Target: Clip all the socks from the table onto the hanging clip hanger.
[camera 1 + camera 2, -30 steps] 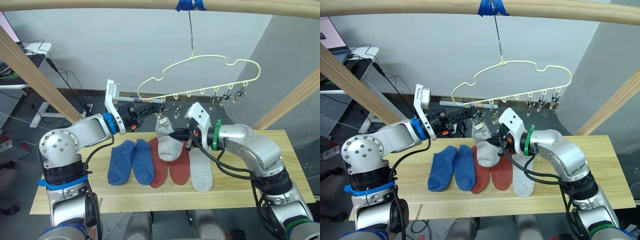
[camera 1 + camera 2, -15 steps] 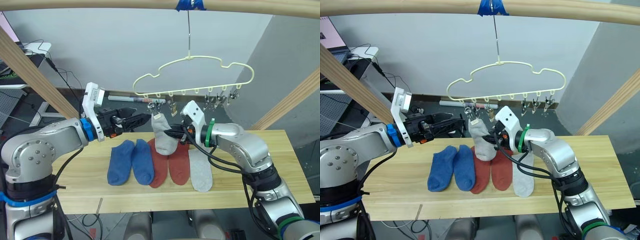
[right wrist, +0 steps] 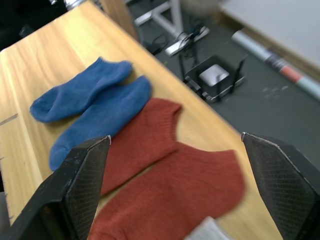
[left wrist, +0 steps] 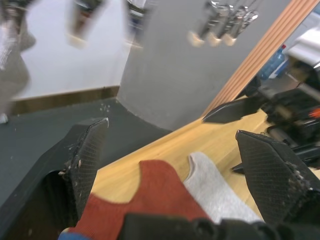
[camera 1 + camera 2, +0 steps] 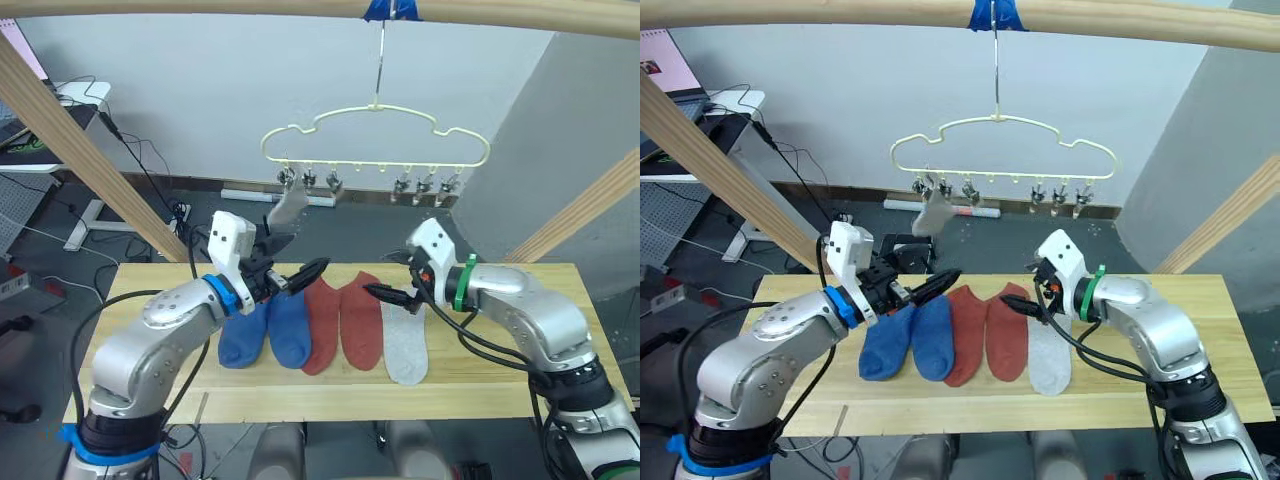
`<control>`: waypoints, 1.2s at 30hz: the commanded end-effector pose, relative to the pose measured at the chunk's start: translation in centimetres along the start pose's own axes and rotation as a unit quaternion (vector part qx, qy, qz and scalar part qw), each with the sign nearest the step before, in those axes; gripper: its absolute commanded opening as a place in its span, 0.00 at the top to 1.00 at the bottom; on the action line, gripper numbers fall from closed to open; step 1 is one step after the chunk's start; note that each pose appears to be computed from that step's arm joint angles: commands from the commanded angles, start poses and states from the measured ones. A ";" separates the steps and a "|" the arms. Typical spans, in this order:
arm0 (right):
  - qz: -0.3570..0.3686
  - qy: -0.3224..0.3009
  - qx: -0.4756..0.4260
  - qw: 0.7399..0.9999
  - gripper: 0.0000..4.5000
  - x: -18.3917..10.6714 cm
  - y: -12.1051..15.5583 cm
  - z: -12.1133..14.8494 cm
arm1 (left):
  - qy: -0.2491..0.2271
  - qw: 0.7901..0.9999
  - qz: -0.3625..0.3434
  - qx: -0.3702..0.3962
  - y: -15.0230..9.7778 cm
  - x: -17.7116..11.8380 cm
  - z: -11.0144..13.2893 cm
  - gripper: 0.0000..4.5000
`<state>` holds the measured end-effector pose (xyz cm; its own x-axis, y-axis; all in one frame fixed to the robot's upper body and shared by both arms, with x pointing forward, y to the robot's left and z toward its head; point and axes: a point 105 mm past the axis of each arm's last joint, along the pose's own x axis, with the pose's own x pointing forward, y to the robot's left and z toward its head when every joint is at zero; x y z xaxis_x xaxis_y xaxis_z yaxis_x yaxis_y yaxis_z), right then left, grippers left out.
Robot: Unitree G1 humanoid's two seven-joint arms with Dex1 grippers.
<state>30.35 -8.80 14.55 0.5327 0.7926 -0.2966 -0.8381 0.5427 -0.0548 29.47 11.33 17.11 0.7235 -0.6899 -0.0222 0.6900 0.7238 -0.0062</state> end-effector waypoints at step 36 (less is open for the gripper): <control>0.057 -0.217 -0.023 0.974 0.00 -3.5 4.7 8.9 | -0.165 0.964 0.170 0.121 2.4 6.1 2.3 0.46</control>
<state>26.56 -6.86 22.62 0.4553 0.8865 0.0832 -0.8866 0.4599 -0.0486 35.65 8.89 17.59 0.8684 -0.4132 0.2741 0.3798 0.9097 0.1682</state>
